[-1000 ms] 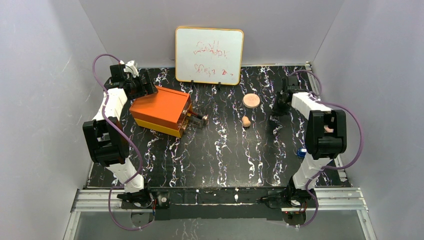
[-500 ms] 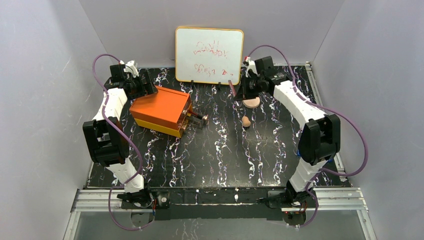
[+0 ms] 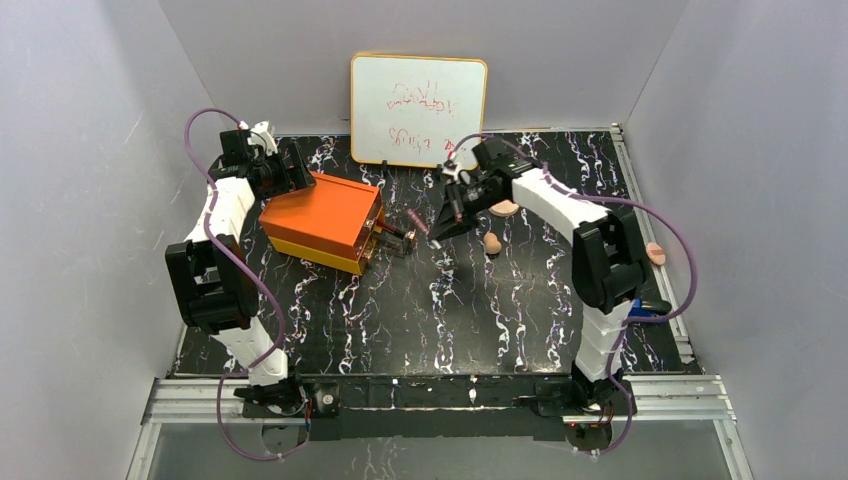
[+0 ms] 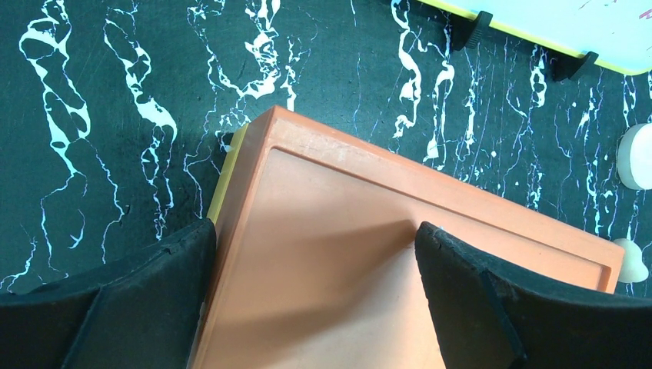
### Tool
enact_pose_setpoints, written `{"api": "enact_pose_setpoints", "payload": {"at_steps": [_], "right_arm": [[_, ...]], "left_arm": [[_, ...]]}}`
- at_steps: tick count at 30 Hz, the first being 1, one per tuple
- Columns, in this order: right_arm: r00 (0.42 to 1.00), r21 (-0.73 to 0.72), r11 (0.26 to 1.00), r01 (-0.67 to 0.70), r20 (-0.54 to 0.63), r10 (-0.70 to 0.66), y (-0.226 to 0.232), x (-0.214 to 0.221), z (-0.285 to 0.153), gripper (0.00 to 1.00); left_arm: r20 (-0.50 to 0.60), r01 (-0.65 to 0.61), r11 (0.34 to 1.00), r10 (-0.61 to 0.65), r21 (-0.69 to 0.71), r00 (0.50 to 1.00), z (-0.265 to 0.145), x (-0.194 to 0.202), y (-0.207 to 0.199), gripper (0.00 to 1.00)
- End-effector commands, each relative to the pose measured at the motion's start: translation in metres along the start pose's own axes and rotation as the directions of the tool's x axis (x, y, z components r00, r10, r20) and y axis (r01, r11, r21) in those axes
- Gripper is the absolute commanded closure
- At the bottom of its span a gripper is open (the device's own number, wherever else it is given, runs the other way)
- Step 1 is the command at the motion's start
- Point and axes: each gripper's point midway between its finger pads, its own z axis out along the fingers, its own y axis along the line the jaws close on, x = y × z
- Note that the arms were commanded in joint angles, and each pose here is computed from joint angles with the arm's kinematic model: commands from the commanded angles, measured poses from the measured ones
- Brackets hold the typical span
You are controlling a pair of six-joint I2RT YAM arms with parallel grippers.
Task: Organize the makeup
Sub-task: Place the lipstick in the drawer.
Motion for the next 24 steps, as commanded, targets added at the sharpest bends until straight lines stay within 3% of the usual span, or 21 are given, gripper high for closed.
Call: {"api": "enact_pose_setpoints", "payload": {"at_steps": [1, 24], "right_arm": [[0.997, -0.069, 0.998, 0.002, -0.081, -0.008, 0.033, 0.007, 0.022, 0.99], [0.983, 0.062, 0.992, -0.111, -0.141, 0.119, 0.004, -0.028, 0.074, 0.99]], "left_arm": [[-0.247, 0.015, 0.998, -0.028, -0.053, 0.969, -0.009, 0.074, 0.006, 0.05], [-0.249, 0.013, 0.998, -0.029, -0.069, 0.968, -0.006, 0.073, 0.011, 0.04]]}}
